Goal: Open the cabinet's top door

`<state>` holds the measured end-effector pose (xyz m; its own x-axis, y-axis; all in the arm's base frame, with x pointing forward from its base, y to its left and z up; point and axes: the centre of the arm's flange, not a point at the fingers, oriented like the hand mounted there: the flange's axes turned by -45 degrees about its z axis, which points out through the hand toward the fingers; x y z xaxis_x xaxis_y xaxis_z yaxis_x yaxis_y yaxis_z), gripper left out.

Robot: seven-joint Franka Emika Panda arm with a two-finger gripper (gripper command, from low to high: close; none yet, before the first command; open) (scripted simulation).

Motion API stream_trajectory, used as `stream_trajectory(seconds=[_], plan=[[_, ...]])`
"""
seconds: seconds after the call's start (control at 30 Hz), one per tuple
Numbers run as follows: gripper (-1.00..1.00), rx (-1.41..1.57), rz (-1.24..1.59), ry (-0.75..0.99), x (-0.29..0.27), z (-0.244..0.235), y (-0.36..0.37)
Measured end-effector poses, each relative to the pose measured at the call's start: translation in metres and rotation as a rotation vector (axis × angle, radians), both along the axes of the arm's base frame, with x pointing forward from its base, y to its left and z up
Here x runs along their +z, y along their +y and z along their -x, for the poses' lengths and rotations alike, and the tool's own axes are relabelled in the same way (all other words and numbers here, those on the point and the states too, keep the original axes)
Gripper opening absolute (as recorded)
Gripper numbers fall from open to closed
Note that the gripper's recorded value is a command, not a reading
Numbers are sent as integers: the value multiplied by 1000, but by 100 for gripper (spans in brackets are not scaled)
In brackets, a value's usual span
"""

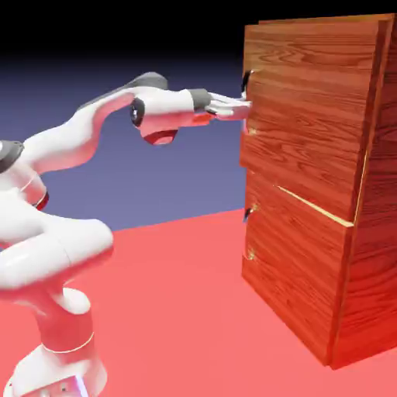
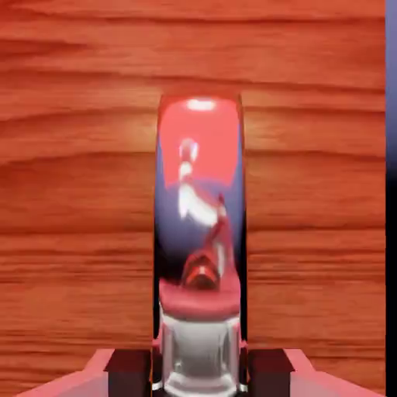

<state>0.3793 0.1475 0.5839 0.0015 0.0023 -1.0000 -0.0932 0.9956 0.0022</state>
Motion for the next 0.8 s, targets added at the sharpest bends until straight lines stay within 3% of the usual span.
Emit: stream_trajectory(seconds=[0.37,0.8], plan=[[-100,323,3,2,0,100,-75],[-100,590,3,1,0,161,-158]])
